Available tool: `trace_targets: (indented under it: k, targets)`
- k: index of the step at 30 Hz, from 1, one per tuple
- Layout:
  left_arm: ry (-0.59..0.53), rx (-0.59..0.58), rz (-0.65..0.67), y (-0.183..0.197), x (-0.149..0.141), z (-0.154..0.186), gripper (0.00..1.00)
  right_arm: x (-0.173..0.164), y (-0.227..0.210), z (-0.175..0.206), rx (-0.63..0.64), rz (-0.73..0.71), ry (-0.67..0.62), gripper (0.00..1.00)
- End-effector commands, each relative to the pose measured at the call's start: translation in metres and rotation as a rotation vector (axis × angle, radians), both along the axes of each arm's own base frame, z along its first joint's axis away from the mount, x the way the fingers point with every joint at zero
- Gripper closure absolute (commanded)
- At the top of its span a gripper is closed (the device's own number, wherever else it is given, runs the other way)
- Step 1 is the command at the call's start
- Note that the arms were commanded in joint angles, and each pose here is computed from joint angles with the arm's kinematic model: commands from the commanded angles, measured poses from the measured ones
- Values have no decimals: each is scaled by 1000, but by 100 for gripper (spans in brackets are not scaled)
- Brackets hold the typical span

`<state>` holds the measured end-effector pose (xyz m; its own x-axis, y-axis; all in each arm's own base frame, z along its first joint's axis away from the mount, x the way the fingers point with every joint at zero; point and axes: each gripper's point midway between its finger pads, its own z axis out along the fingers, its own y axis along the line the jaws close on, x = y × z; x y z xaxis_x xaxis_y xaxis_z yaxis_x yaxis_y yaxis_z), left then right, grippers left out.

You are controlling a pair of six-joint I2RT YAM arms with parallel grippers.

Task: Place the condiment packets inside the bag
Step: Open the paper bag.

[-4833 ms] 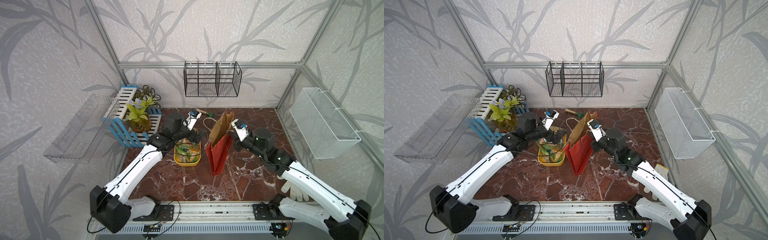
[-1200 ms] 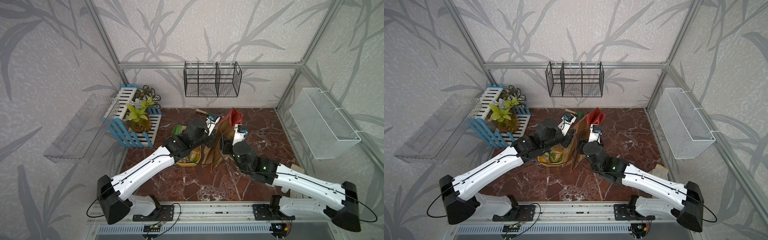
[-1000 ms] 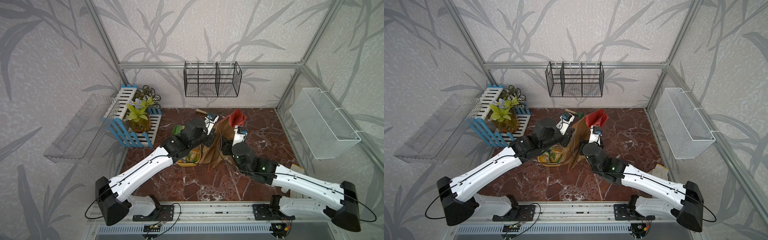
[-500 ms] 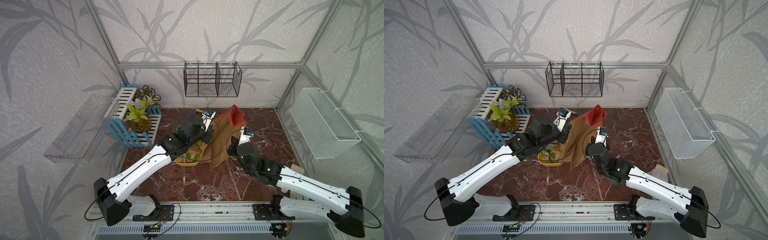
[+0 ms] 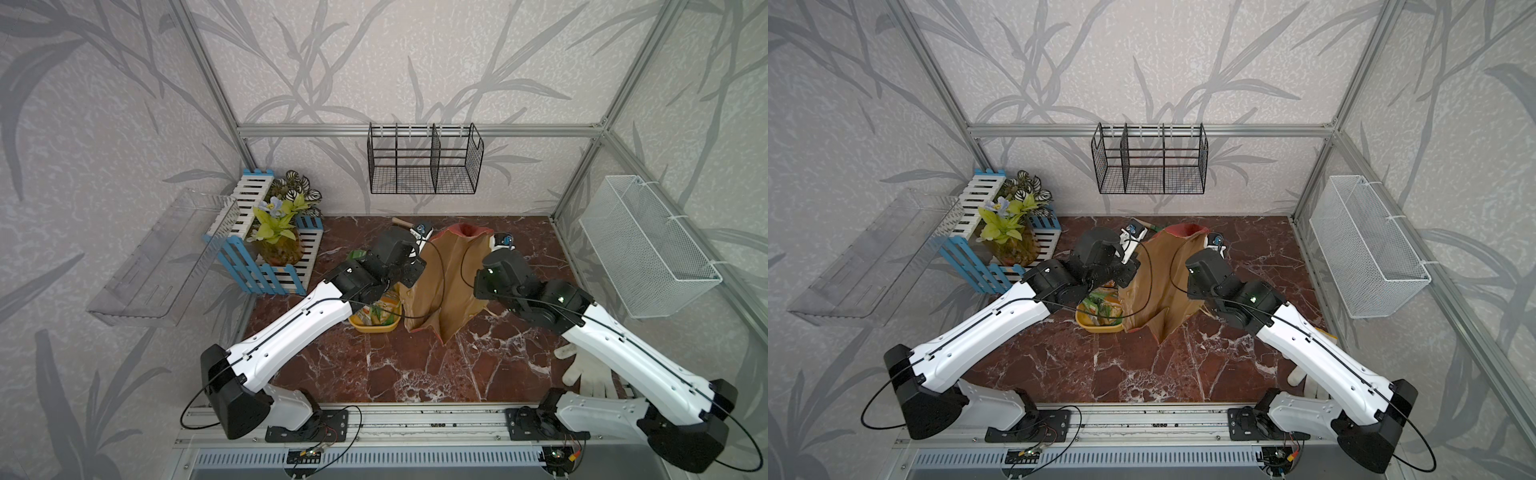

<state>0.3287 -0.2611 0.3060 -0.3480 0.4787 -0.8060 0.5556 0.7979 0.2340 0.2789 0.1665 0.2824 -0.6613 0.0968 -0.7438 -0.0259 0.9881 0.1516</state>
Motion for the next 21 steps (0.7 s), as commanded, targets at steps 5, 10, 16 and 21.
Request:
trace_targets:
  k: [5,10,16,21]
  targets:
    - [-116,218,165,45,19,0,100,-39,-40,-11,-130,5,184,100]
    - [-151,227,177,53,15,12,100,-50,-59,-9,-97,-7,214,100]
    - [-56,58,19,20,-9,19,77,-45,-41,-16,-40,51,248,100]
    - [92,-106,-182,-18,-40,15,46,-32,-20,-18,-21,106,268,100]
